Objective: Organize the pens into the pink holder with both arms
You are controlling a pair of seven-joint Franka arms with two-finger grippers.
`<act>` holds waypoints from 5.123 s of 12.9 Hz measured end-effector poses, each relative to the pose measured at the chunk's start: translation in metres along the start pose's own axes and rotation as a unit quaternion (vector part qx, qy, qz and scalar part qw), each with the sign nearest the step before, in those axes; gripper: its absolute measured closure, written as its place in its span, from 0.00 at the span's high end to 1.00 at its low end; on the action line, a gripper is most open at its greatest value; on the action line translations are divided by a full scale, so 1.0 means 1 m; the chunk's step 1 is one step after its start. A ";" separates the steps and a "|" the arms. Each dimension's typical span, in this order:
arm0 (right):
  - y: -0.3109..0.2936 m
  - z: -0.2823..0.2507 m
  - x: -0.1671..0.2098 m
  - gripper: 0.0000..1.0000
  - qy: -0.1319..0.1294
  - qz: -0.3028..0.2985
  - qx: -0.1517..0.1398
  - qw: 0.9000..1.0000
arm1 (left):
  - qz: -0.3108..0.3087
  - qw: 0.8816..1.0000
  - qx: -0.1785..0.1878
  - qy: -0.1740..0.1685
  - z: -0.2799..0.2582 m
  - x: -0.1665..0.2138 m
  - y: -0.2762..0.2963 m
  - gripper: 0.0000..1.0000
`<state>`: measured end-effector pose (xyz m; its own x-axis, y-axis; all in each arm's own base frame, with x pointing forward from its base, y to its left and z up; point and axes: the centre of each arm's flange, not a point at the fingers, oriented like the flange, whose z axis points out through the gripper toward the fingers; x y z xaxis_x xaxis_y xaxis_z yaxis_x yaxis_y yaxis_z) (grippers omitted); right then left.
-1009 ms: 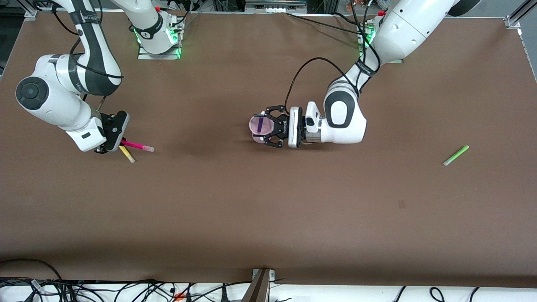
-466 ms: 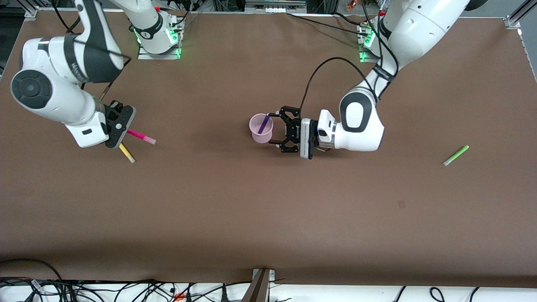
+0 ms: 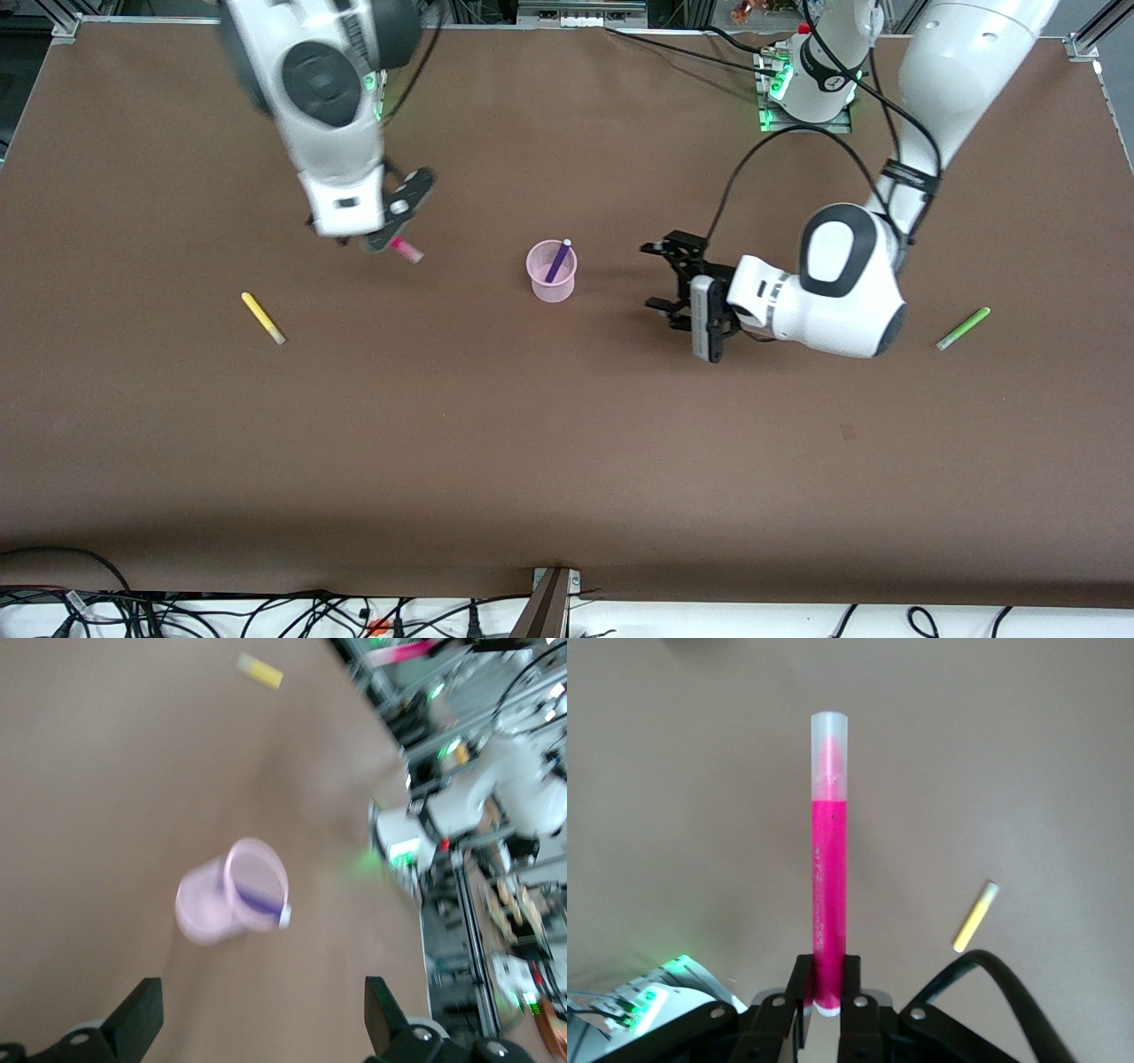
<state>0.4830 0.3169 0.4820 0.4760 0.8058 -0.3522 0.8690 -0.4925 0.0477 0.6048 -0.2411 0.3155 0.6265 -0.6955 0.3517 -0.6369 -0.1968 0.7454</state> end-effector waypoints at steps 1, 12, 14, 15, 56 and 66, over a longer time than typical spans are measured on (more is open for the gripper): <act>-0.025 -0.006 0.013 0.16 -0.004 -0.012 -0.019 1.000 | -0.028 0.999 0.007 -0.036 -0.018 -0.013 -0.004 1.00; -0.190 0.027 0.150 0.16 -0.090 0.047 -0.145 0.984 | -0.279 0.858 0.348 -0.255 -0.159 -0.050 0.026 1.00; -0.190 0.047 0.164 0.16 -0.106 0.043 -0.168 0.979 | -0.309 0.832 0.390 -0.245 -0.181 -0.042 0.052 1.00; -0.194 0.055 0.170 0.16 -0.113 0.038 -0.181 0.976 | -0.312 0.828 0.403 -0.233 -0.195 -0.036 0.066 1.00; 0.134 -0.075 -0.079 0.90 -0.035 0.016 -0.022 0.999 | -0.438 0.765 0.471 0.022 -0.280 -0.080 0.196 1.00; 0.306 0.011 -0.249 0.98 0.124 0.263 0.120 0.949 | -0.432 0.768 0.473 0.022 -0.279 -0.075 0.201 1.00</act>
<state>0.6292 -0.0382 0.5736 0.8791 0.4649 -0.1052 0.4601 -0.8853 -0.0682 0.5552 -0.0354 0.5971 1.0000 -0.0042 -0.0084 -0.0044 -0.9997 -0.0250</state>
